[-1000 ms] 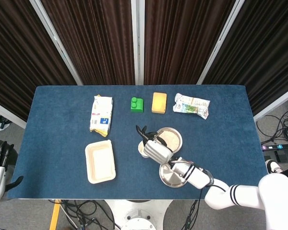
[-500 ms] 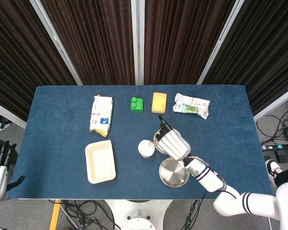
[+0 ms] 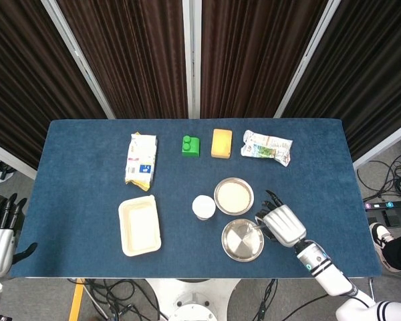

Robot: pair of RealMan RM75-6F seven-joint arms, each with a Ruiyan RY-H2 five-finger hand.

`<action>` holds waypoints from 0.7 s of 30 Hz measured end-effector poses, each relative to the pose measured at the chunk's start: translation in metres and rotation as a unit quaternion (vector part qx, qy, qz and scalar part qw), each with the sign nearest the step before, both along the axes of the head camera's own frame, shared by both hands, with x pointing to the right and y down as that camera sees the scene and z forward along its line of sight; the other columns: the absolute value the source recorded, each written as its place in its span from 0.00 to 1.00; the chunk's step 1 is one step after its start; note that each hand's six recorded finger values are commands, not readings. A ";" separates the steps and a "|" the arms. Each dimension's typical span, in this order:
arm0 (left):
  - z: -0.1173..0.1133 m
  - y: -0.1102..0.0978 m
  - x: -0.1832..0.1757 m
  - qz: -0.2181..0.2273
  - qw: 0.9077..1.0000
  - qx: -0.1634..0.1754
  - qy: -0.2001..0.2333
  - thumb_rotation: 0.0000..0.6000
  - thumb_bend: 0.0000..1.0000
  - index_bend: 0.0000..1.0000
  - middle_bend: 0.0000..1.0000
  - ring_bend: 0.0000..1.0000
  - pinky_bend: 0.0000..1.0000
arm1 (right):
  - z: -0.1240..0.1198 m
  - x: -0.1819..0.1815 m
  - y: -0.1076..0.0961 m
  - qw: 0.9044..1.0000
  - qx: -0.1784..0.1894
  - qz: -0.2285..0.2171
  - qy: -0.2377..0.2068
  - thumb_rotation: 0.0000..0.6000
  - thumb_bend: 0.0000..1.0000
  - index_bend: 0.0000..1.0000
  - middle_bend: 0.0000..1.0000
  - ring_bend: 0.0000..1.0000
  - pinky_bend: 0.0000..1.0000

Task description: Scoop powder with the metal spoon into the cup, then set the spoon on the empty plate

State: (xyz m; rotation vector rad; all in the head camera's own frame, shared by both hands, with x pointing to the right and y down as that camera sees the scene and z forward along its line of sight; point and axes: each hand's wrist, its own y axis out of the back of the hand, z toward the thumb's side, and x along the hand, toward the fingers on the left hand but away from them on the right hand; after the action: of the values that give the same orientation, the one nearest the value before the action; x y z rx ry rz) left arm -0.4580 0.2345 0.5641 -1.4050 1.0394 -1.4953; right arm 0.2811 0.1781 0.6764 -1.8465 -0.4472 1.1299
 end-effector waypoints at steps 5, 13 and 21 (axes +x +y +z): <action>-0.001 0.000 0.000 -0.002 1.000 0.000 0.000 1.00 0.00 0.10 0.11 0.03 0.00 | 0.020 -0.007 0.022 1.000 0.001 -0.005 -0.017 1.00 0.27 0.59 0.56 0.21 0.00; 0.001 0.003 -0.002 -0.006 1.000 -0.004 0.002 1.00 0.00 0.10 0.11 0.03 0.00 | 0.040 -0.028 0.042 1.000 0.000 -0.026 -0.014 1.00 0.24 0.40 0.46 0.13 0.00; 0.002 0.004 -0.004 -0.009 1.000 -0.006 0.005 1.00 0.00 0.10 0.11 0.03 0.00 | 0.030 -0.023 0.038 1.000 0.013 -0.012 -0.014 1.00 0.22 0.28 0.36 0.09 0.00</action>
State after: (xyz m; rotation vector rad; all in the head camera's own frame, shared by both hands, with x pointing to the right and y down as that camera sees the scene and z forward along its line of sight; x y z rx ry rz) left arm -0.4616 0.2390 0.5663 -1.4169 1.0536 -1.5123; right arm 0.2584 0.2158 0.7063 -1.8422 -0.4532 1.0785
